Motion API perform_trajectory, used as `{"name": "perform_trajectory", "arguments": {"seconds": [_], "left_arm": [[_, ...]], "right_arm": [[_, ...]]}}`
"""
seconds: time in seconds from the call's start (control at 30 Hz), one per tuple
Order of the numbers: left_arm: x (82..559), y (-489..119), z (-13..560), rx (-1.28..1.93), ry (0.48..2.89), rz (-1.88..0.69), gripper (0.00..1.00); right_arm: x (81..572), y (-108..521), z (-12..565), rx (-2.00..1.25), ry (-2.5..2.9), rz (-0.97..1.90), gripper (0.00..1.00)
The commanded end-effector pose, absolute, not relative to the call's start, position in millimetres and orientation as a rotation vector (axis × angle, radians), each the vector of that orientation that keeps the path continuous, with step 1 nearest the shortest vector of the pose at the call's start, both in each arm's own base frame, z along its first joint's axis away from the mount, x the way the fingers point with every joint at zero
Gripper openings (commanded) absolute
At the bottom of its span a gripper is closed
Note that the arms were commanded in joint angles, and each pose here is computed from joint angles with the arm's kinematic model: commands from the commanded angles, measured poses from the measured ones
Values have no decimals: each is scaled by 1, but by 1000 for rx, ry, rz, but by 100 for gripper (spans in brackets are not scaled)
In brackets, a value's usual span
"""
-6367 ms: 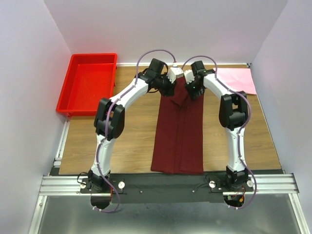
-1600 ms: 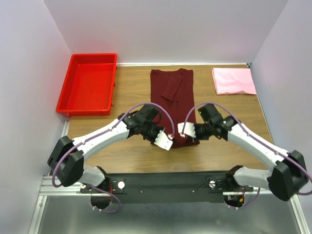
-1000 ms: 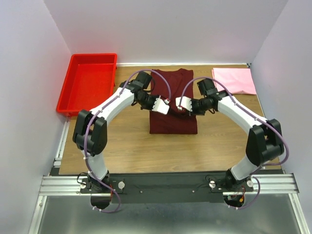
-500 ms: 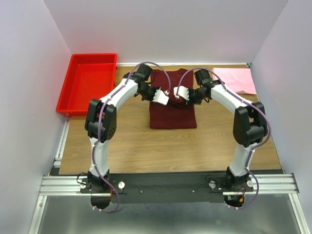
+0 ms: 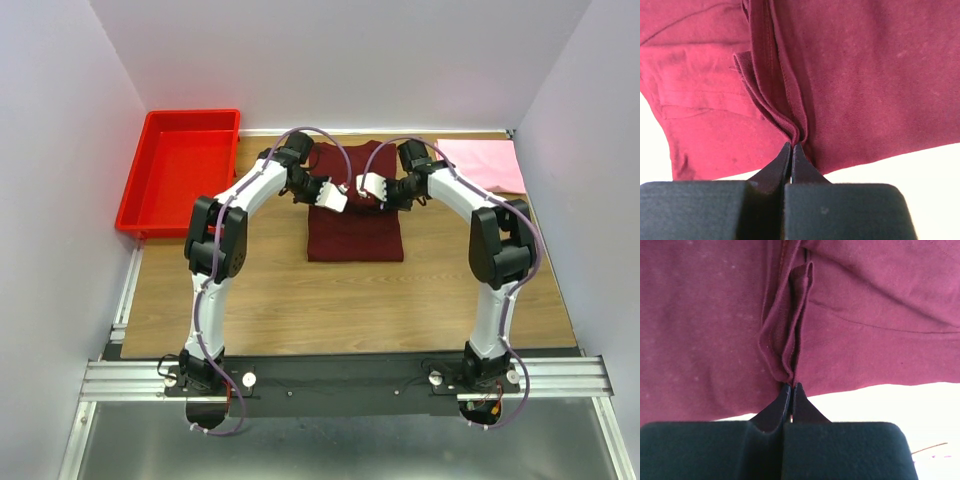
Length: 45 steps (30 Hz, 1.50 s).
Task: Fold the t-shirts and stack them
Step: Fold the tshirt
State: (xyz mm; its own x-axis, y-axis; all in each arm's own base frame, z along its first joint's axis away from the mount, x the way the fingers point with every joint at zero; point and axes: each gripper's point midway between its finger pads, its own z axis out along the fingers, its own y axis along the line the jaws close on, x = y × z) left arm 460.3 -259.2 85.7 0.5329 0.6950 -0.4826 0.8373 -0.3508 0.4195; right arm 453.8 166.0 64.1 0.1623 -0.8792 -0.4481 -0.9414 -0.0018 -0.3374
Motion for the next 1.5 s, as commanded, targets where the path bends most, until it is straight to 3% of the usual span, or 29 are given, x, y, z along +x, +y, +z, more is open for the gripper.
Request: {"name": "perform_trajectory", "arguments": {"seconds": [0.0, 0.1, 0.13, 0.2, 0.23, 0.27, 0.3, 0.4, 0.5, 0.6, 0.83, 1.17, 1.47], "left_arm": [[479, -255, 85, 2126, 1222, -239, 0], [484, -255, 79, 2122, 1231, -228, 0], [489, -255, 80, 2106, 1243, -215, 2], [494, -255, 81, 2077, 1266, -203, 20], [504, -252, 90, 2013, 1308, -180, 32], [511, -252, 97, 1993, 1289, -148, 32], [519, -250, 109, 1933, 1321, -141, 39], [525, -232, 135, 1822, 1386, -147, 46], [508, -216, 148, 1806, 1422, -182, 47], [465, -214, 147, 1834, 1420, -278, 48], [362, -232, 102, 1951, 1424, -469, 49], [315, -244, 67, 2044, 1450, -573, 49], [308, -241, 36, 2087, 1510, -586, 49]], "right_arm": [[472, 162, 59, -1863, 1743, 92, 0], [477, 160, 54, -1857, 1755, 71, 1], [479, 160, 53, -1852, 1757, 62, 6], [487, 161, 59, -1812, 1771, 47, 18], [496, 159, 65, -1779, 1789, 9, 29], [497, 156, 65, -1777, 1796, -9, 35], [504, 153, 74, -1741, 1806, -32, 46], [508, 136, 98, -1675, 1831, -102, 51], [495, 130, 113, -1638, 1843, -102, 52], [445, 136, 122, -1672, 1812, 16, 51], [347, 158, 83, -1838, 1848, 289, 49], [310, 164, 37, -1878, 1965, 416, 45], [305, 159, 8, -1901, 2029, 419, 43]]}}
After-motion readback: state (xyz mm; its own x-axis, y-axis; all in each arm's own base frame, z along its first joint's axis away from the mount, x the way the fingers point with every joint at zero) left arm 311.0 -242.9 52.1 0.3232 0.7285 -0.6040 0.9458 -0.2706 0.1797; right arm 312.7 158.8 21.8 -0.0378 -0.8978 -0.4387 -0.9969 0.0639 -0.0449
